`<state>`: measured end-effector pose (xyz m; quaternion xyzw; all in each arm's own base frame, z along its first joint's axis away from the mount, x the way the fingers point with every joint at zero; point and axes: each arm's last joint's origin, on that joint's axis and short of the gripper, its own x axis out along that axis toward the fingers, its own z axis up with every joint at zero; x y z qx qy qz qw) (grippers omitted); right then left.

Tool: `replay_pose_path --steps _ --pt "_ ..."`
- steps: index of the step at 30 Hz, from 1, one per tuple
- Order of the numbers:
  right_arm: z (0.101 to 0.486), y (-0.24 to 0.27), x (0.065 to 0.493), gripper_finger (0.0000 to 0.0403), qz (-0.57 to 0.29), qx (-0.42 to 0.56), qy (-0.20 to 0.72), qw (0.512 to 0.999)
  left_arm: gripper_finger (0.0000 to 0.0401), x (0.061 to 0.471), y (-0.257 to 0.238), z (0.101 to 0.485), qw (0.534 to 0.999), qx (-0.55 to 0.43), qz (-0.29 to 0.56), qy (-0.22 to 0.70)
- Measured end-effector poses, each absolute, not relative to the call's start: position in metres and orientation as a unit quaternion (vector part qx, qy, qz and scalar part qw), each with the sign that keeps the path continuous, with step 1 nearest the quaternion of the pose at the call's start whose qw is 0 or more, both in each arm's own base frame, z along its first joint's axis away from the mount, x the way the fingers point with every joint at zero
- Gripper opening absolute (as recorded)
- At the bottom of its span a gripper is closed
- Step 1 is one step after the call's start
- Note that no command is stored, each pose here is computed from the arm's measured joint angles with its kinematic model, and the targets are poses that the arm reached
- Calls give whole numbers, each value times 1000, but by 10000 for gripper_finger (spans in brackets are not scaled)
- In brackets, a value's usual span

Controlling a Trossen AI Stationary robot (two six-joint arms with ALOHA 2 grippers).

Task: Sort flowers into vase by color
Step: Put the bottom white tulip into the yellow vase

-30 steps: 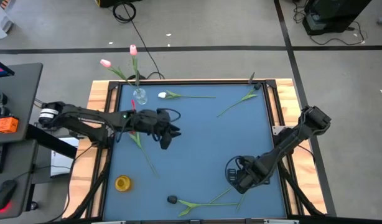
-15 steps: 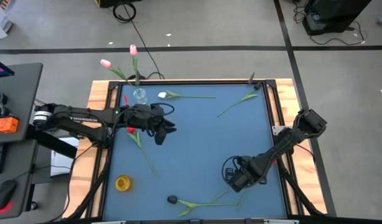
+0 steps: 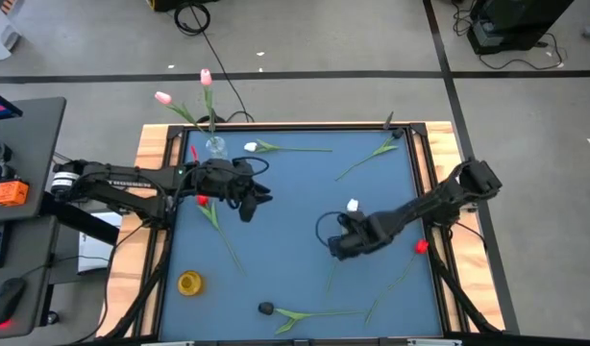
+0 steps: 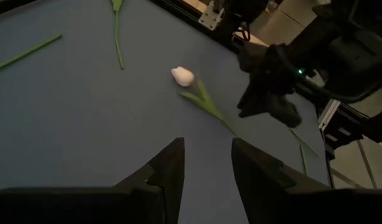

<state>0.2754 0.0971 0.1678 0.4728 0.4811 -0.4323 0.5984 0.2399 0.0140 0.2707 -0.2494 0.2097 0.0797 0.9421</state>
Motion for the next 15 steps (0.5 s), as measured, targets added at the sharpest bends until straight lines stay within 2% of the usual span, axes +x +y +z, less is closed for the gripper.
replay_pose_path --steps 9,15 --pt "169 52 286 120 -458 520 488 530 137 240 12 270 942 -250 78 212" --pt "169 36 293 120 -468 548 454 524 138 237 13 273 941 -254 80 209"
